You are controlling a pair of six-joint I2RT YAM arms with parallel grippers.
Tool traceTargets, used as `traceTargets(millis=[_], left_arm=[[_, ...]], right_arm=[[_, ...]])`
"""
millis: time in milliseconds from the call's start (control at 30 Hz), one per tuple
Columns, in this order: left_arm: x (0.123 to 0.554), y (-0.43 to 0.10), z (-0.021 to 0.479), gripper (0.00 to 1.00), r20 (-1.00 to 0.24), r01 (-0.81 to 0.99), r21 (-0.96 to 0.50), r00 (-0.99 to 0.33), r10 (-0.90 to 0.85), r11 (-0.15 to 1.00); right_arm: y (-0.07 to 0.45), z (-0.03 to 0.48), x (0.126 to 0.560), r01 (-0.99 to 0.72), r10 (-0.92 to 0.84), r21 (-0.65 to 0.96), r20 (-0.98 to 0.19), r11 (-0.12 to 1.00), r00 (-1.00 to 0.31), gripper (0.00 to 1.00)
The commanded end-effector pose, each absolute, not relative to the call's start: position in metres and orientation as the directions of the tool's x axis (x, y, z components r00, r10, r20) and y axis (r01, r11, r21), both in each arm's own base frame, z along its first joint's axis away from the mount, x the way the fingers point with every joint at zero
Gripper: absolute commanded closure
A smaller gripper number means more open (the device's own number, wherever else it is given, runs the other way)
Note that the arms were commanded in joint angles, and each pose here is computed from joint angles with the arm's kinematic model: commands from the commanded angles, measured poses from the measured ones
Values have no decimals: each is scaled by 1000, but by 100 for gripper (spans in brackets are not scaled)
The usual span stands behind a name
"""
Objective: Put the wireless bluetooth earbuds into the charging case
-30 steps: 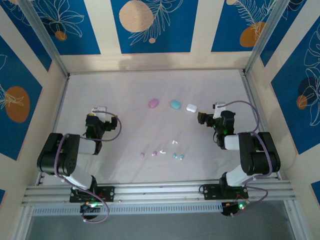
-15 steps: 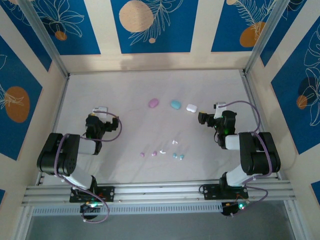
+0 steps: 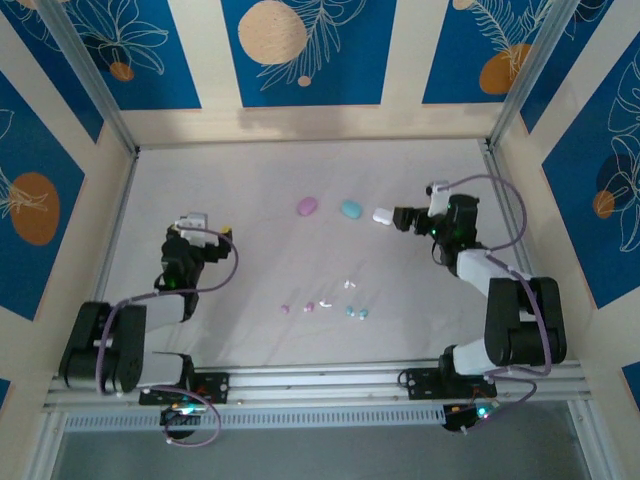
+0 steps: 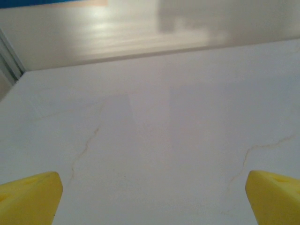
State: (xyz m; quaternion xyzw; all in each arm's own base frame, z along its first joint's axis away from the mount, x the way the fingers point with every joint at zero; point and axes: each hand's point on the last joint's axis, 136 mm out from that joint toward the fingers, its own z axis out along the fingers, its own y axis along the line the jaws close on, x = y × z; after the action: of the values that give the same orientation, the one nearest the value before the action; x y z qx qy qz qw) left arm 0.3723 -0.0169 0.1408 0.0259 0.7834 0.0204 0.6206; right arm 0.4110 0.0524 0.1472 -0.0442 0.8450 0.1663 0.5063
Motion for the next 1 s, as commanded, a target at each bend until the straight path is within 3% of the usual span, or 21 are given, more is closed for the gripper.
traceTargets(millis=[0,233,333,500,667,967], left_arm=[[376,-4,163,0,-963,-64,10,-270,-8,998],[375,2,185,0,-925,-172,-217,-278,-259,961],[377,-34,193,0,-894,11,-331,-323,-310,944],[386,-89,185,0,-752,150,-542,-526,-397,827],[385,-129,169,0,-691,170,-548,-644,-329,819],[369,-194,161,0,-670,263,-552,-704,-233,791]], right_arm=[[72,151,389,-241,156,397,-743,886,-651,2],[95,167,385,-209,207,565,-583,798,-786,6],[100,168,386,-200,206,601,-537,774,-818,10],[108,158,394,-163,194,635,-454,755,-870,18],[107,145,408,-105,197,632,-388,768,-900,21],[108,123,437,-76,157,622,-312,780,-937,28]])
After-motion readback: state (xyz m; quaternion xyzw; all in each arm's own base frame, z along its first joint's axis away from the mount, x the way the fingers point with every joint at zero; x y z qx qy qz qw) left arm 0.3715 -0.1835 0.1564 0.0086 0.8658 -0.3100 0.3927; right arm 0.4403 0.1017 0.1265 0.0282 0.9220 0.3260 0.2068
